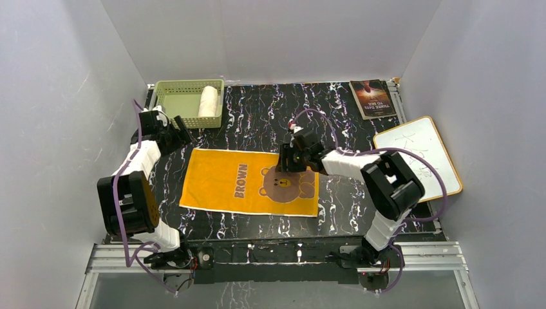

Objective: Roll the towels
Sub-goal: Flatten out the towel at the center of the board.

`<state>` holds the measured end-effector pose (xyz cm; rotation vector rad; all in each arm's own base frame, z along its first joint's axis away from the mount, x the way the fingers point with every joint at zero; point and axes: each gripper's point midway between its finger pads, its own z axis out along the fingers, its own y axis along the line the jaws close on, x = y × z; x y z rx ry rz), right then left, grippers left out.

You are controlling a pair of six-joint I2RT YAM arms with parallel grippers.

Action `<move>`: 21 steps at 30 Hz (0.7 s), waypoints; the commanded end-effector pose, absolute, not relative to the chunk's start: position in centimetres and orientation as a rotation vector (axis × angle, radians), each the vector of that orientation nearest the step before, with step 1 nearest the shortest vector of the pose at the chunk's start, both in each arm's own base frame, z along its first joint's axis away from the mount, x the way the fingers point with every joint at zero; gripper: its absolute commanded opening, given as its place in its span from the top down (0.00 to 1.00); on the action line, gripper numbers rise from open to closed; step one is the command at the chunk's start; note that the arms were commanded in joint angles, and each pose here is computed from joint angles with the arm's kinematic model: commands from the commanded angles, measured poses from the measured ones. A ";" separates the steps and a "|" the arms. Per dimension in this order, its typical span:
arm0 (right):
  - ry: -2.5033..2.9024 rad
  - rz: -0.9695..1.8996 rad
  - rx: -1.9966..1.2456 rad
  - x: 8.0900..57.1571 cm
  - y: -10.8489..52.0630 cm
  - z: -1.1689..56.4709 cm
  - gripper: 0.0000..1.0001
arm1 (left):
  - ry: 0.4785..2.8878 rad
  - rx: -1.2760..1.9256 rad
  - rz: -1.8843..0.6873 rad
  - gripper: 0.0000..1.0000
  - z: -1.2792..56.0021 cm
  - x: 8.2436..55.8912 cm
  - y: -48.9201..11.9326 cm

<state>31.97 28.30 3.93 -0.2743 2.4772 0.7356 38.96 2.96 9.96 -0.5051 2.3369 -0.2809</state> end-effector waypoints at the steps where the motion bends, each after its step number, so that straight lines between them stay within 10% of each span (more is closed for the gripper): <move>1: 2.432 0.793 -0.188 31.0 26.8 5.9 0.52 | 2.354 -0.464 -0.426 0.22 9.5 38.5 0.8; 21: 2.465 0.717 -0.117 37.0 18.1 5.9 0.36 | 2.552 -0.245 -0.533 0.28 4.0 40.3 -2.0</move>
